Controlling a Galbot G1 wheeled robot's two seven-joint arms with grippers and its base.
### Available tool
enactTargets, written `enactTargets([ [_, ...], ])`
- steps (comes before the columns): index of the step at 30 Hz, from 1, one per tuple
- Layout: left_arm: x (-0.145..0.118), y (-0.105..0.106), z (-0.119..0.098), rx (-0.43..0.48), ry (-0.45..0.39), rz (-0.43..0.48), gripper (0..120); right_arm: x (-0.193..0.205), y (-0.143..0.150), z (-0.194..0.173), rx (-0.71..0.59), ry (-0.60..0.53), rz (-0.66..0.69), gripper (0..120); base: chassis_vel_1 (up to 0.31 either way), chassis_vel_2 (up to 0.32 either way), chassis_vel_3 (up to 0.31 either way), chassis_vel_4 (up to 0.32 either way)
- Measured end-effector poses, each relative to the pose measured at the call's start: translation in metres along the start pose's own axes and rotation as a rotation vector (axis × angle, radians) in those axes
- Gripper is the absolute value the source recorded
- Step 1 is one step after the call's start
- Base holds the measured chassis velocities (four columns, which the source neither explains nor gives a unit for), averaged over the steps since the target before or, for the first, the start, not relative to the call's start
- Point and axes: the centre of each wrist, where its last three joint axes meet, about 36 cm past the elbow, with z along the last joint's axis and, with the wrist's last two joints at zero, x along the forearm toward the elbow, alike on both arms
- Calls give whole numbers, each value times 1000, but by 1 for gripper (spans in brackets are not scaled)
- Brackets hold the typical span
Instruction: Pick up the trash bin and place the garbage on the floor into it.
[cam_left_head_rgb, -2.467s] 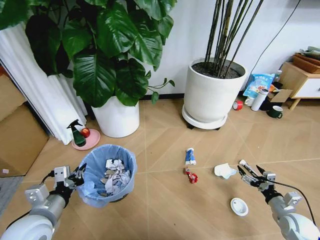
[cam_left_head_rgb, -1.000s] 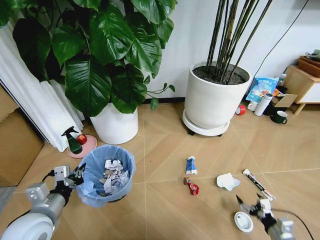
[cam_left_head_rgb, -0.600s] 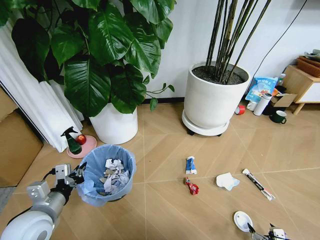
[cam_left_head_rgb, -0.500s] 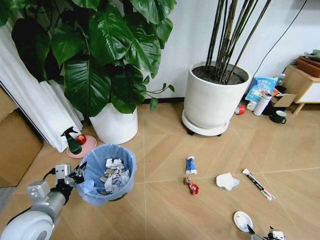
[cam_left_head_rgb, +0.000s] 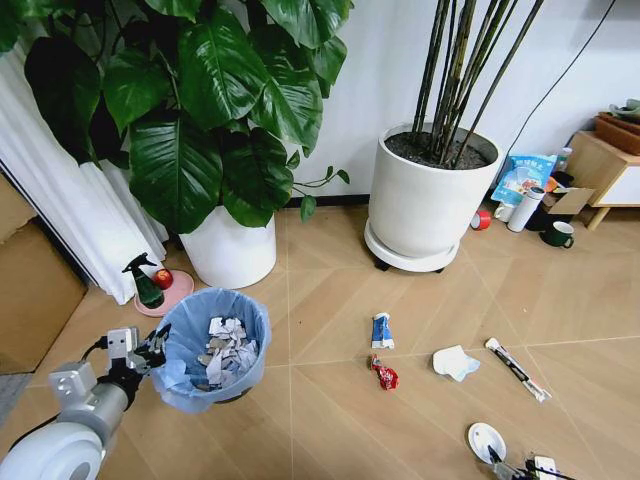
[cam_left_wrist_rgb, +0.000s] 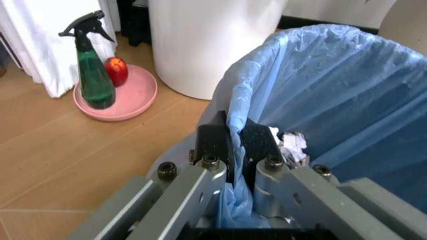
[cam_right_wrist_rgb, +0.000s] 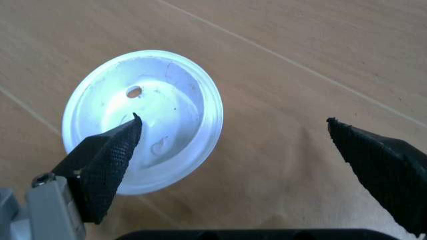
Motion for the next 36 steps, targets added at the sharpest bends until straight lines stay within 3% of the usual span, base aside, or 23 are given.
enactTargets([
  [3, 0, 0, 0, 1, 1, -1, 0, -4, 0, -1, 4, -1, -4, 98, 0, 0, 0, 0],
  [5, -1, 1, 0, 2, 1, -3, 0, -8, 1, -2, 17, -1, -12, 88, 0, 0, 0, 0],
  [7, -1, 1, 0, 2, 1, -4, 0, -8, 1, -2, 25, 0, -16, 84, 0, 0, 0, 0],
  [11, -1, 1, 0, 5, 2, -5, 0, -10, -1, -4, 67, 11, -35, 65, 0, 0, 0, 0],
  [15, -1, 0, 2, 8, 8, -5, 0, -11, -3, -5, 90, 18, -45, 54, 0, 0, 0, 0],
  [16, -1, 0, 4, 10, 12, -4, 0, -10, -4, -5, 100, 21, -49, 47, 0, 0, 0, 0],
  [25, -1, 0, 6, 13, 18, -4, 0, -9, -7, -5, 121, 32, -59, 23, 0, 0, 0, 0],
  [28, -2, -1, 7, 14, 20, -2, 0, -8, -8, -5, 124, 35, -60, 5, 0, 0, 0, 0],
  [36, -6, -1, 9, 6, 29, 13, 0, -5, -10, -4, 125, 35, -62, 0, 0, 0, 0, 0],
])
